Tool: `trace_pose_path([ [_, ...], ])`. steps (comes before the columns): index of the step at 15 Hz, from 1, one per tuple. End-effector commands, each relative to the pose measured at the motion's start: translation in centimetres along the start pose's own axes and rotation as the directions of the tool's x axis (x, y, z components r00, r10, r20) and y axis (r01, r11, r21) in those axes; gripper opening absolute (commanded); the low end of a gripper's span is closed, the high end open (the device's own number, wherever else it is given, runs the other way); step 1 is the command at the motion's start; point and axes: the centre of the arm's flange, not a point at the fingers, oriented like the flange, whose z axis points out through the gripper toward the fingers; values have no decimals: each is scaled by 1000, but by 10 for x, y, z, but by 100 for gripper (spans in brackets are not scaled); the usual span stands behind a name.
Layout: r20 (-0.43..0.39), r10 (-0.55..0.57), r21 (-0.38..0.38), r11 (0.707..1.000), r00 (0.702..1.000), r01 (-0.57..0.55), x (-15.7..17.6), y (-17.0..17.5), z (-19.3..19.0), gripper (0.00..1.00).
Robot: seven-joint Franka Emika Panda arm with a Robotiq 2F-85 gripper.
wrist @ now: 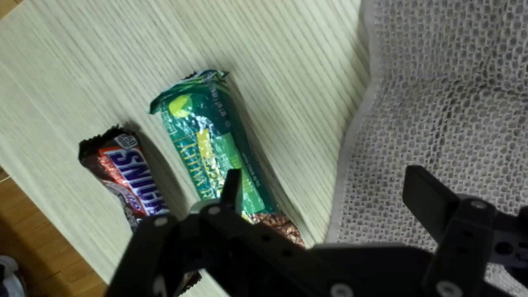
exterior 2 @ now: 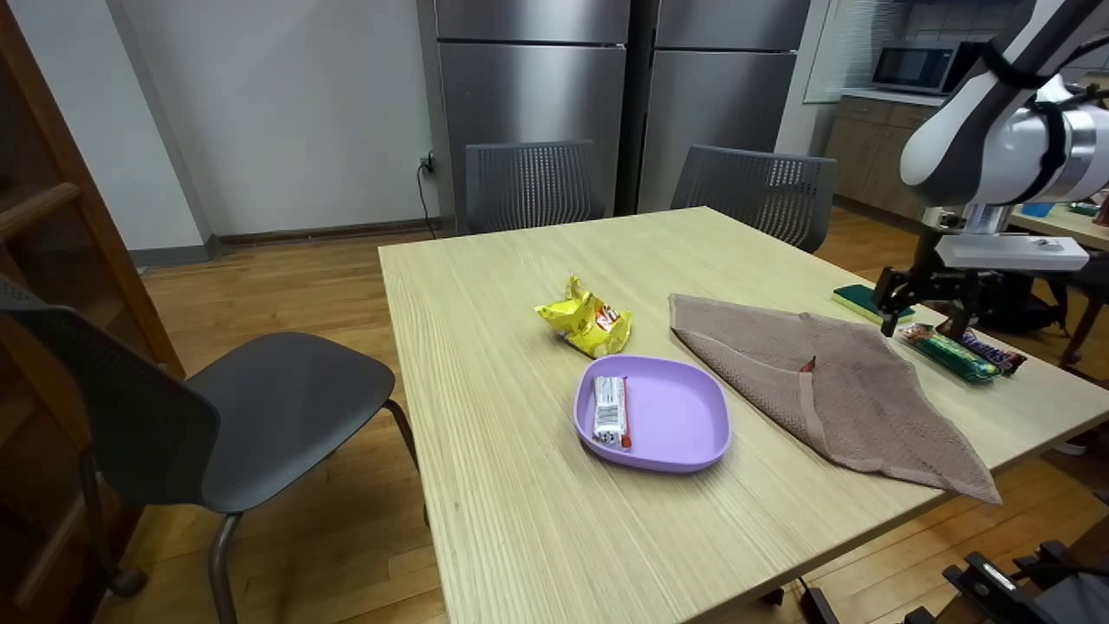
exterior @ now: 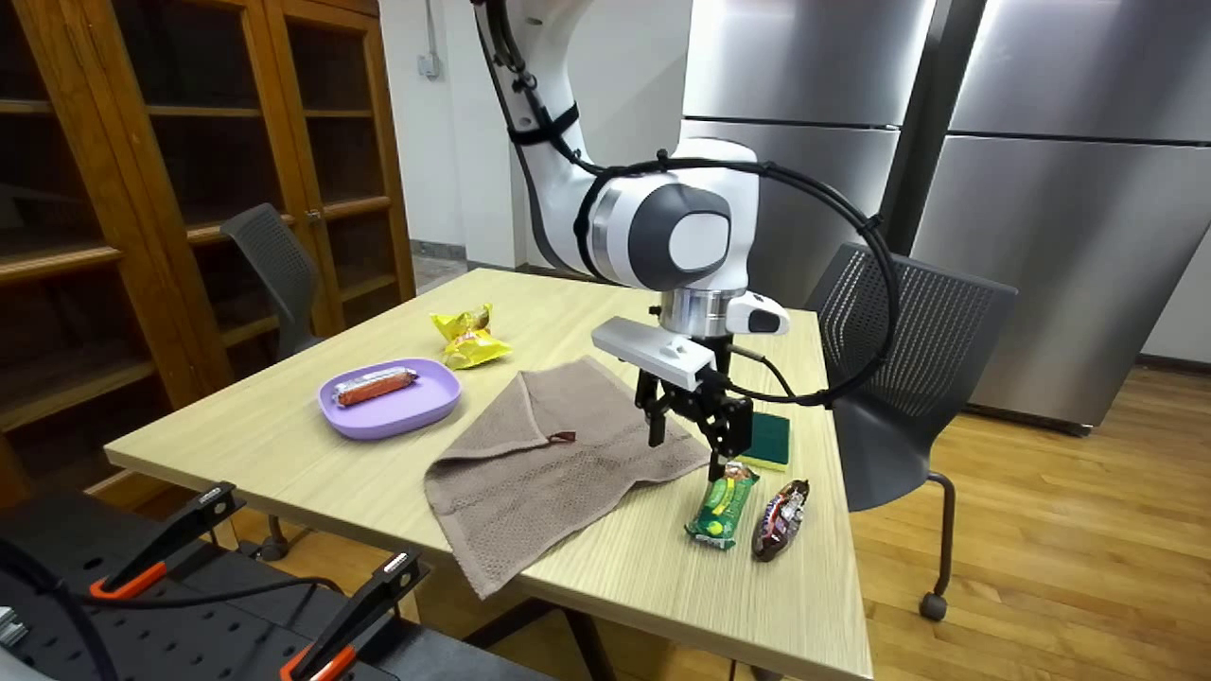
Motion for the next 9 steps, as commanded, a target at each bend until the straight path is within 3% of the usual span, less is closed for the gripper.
trace_pose_path([
  [1,-11,8,2,1000,1000,-8,12,15,4,100],
  [9,-2,43,-5,999,999,-43,18,34,14,100],
])
